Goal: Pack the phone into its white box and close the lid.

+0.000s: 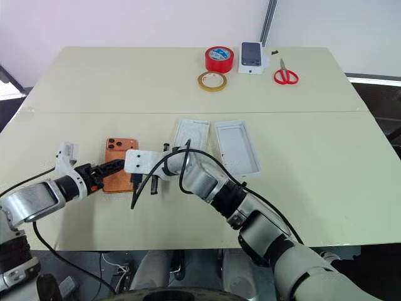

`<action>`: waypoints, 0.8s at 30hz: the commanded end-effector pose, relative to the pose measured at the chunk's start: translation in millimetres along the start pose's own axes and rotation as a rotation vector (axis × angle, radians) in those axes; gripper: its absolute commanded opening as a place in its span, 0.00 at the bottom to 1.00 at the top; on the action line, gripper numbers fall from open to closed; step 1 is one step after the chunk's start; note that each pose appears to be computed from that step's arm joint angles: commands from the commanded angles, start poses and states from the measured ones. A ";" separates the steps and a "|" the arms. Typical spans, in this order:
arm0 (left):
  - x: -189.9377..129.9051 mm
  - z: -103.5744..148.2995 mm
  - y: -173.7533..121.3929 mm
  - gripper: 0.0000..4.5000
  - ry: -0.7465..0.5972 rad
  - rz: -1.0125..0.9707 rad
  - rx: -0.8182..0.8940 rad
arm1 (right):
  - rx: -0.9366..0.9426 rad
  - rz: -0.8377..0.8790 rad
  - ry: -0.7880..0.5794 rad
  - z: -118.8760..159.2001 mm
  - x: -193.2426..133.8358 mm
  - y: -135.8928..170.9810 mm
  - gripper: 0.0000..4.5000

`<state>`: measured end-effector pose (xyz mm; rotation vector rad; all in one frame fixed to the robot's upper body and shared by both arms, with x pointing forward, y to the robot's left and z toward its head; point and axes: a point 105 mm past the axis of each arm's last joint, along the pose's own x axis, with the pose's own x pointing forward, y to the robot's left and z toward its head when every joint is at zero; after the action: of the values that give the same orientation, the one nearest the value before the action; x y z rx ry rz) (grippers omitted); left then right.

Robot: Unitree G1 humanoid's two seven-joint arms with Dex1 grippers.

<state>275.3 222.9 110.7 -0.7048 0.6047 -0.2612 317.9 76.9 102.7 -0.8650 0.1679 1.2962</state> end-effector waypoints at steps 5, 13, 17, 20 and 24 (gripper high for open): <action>-6.5 4.8 -11.3 0.40 -0.028 -0.037 -0.030 | 0.015 -0.045 -0.088 12.5 -42.7 -16.1 0.00; -9.1 5.4 -14.0 0.40 -0.042 -0.045 -0.095 | 0.024 -0.061 -0.086 4.7 -62.0 -18.7 0.00; -10.2 5.6 -14.4 0.20 -0.045 -0.046 -0.105 | 0.048 -0.054 -0.107 1.6 -70.4 -20.3 0.00; -11.1 6.0 -14.7 0.01 -0.047 -0.045 -0.106 | 0.059 -0.050 -0.119 -1.3 -76.0 -21.6 0.00; -14.0 9.3 -19.1 0.01 -0.062 -0.063 -0.104 | 0.068 -0.059 -0.144 -6.0 -87.9 -24.4 0.00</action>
<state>270.0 219.7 125.1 -0.8425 0.5728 -0.2510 320.4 3.6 141.5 -0.7247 0.1591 1.2687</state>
